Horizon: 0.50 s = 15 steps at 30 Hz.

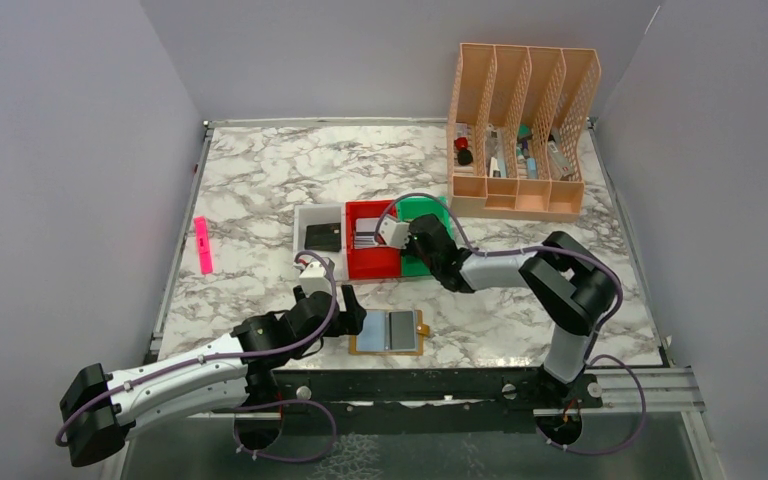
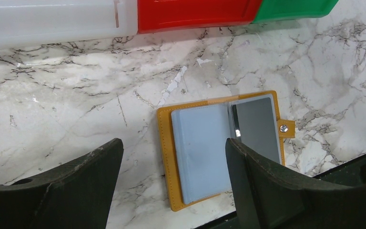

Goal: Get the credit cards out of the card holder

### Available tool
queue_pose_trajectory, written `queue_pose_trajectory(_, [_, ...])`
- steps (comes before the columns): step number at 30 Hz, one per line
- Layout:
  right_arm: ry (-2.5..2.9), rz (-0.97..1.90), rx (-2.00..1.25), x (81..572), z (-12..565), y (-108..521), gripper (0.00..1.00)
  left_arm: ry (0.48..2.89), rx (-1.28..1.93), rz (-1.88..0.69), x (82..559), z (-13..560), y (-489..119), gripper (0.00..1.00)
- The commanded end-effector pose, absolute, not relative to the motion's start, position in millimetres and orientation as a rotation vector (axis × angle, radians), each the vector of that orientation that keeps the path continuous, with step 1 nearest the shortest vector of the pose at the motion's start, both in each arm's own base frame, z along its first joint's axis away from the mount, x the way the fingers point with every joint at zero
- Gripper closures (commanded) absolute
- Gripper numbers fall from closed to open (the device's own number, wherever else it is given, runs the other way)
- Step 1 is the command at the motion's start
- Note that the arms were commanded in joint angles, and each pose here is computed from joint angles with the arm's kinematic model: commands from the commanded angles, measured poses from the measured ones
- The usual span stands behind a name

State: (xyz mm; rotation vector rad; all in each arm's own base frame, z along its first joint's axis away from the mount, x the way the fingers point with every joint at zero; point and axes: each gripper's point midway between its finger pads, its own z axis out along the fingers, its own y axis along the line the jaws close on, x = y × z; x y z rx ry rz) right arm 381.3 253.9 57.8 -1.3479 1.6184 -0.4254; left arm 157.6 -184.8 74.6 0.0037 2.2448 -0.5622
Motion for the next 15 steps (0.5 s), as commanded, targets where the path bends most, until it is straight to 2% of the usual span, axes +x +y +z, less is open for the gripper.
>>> queue_pose_trajectory(1, [1.593, -0.411, -1.29, 389, 72, 257, 0.74, 2.255, -0.004, -0.551, 157, 71, -182, 0.18])
queue_pose_trajectory(4, [1.591, -0.371, -1.277, 384, 81, 258, 0.59, 2.256, -0.005, -0.544, 157, 71, -181, 0.18])
queue_pose_trajectory(6, [1.59, -0.348, -1.251, 382, 90, 258, 0.53, 2.257, -0.005, -0.543, 158, 71, -182, 0.18])
queue_pose_trajectory(9, [1.604, -0.302, -1.198, 377, 105, 257, 0.49, 2.261, -0.003, -0.544, 158, 72, -183, 0.18])
queue_pose_trajectory(15, [1.599, -0.09, -1.011, 352, 151, 256, 0.46, 2.265, -0.005, -0.55, 158, 74, -186, 0.18])
